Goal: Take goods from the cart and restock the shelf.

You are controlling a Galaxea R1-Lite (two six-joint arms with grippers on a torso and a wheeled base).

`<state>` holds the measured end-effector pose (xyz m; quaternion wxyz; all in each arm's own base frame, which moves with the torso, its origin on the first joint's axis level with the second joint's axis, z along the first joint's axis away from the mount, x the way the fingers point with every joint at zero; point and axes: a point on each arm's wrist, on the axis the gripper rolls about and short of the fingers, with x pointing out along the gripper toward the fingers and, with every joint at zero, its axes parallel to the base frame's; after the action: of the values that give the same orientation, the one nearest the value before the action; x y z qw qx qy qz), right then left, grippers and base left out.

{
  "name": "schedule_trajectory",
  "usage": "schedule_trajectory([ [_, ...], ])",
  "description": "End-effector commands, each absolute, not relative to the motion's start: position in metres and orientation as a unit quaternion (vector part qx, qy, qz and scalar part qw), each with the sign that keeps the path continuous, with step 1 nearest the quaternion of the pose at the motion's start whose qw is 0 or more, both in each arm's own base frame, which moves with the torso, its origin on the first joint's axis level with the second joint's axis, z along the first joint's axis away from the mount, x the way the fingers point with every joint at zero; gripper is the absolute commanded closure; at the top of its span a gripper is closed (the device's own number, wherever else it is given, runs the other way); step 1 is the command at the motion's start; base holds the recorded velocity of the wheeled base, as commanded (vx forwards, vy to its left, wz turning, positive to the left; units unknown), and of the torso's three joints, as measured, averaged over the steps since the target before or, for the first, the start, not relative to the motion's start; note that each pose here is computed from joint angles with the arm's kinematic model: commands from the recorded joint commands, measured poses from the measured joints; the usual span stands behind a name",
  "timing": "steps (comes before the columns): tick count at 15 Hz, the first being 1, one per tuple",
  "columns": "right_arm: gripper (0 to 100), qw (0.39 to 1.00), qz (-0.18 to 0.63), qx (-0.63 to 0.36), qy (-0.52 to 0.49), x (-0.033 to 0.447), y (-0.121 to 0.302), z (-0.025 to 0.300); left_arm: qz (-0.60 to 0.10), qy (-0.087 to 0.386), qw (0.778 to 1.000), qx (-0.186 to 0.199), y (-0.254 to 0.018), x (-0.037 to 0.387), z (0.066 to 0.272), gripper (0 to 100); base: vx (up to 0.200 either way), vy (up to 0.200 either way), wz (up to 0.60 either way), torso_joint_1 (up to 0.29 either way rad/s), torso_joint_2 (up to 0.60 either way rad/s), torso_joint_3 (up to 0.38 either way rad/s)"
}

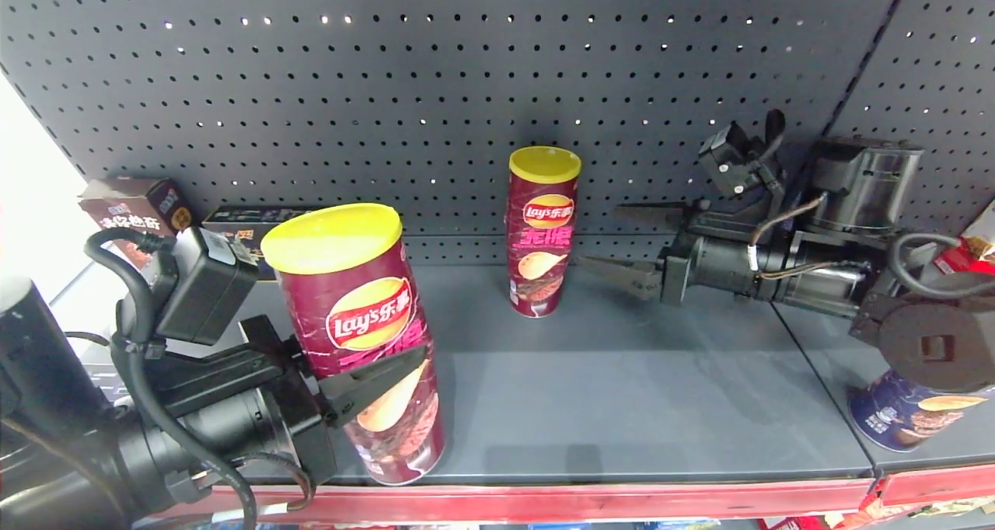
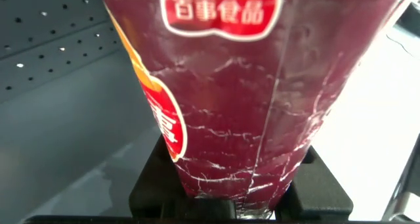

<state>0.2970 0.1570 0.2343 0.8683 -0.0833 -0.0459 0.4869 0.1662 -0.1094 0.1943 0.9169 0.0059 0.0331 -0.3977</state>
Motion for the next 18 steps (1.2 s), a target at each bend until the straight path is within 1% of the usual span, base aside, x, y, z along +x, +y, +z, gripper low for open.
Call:
schedule_trajectory([
  [1, 0, 0.855, 0.508, -0.087, -0.056, 0.333, 0.158, 0.213, -0.396, 0.027, 0.918, 0.005, -0.109, 0.167, 0.197, 100, 0.0, 0.0, 0.0, 0.0, 0.0, 0.0],
  [2, 0, 0.855, 0.508, -0.087, -0.056, 0.333, 0.158, 0.213, -0.396, 0.027, 0.918, 0.005, -0.109, 0.167, 0.197, 100, 0.0, 0.0, 0.0, 0.0, 0.0, 0.0],
  [3, 0, 0.84, 0.531, -0.089, -0.07, 0.347, 0.16, 0.211, -0.401, 0.029, 0.915, 0.0, -0.109, 0.167, 0.196, 100, 0.0, 0.0, 0.0, 0.0, 0.0, 0.0],
  [6, 0, 0.818, 0.561, -0.091, -0.09, 0.364, 0.167, 0.211, -0.404, 0.027, 0.914, -0.006, -0.107, 0.168, 0.199, 100, 0.0, 0.0, 0.0, 0.0, 0.0, 0.0],
  [8, 0, 0.812, 0.568, -0.092, -0.098, 0.379, 0.171, 0.209, -0.404, 0.026, 0.914, -0.006, -0.106, 0.167, 0.199, 100, 0.0, 0.0, 0.0, 0.0, 0.0, 0.0],
  [10, 0, 0.814, 0.567, -0.091, -0.091, 0.386, 0.169, 0.202, -0.405, 0.025, 0.914, -0.006, -0.106, 0.167, 0.199, 100, 0.0, 0.0, 0.0, 0.0, 0.0, 0.0],
  [15, 0, 0.805, 0.584, -0.083, -0.07, 0.399, 0.181, 0.178, -0.406, 0.03, 0.914, -0.005, -0.106, 0.167, 0.196, 100, 0.0, 0.0, 0.0, 0.0, 0.0, 0.0],
  [18, 0, 0.803, 0.588, -0.076, -0.068, 0.408, 0.189, 0.173, -0.404, 0.033, 0.914, -0.005, -0.105, 0.167, 0.195, 100, 0.0, 0.0, 0.0, 0.0, 0.0, 0.0],
])
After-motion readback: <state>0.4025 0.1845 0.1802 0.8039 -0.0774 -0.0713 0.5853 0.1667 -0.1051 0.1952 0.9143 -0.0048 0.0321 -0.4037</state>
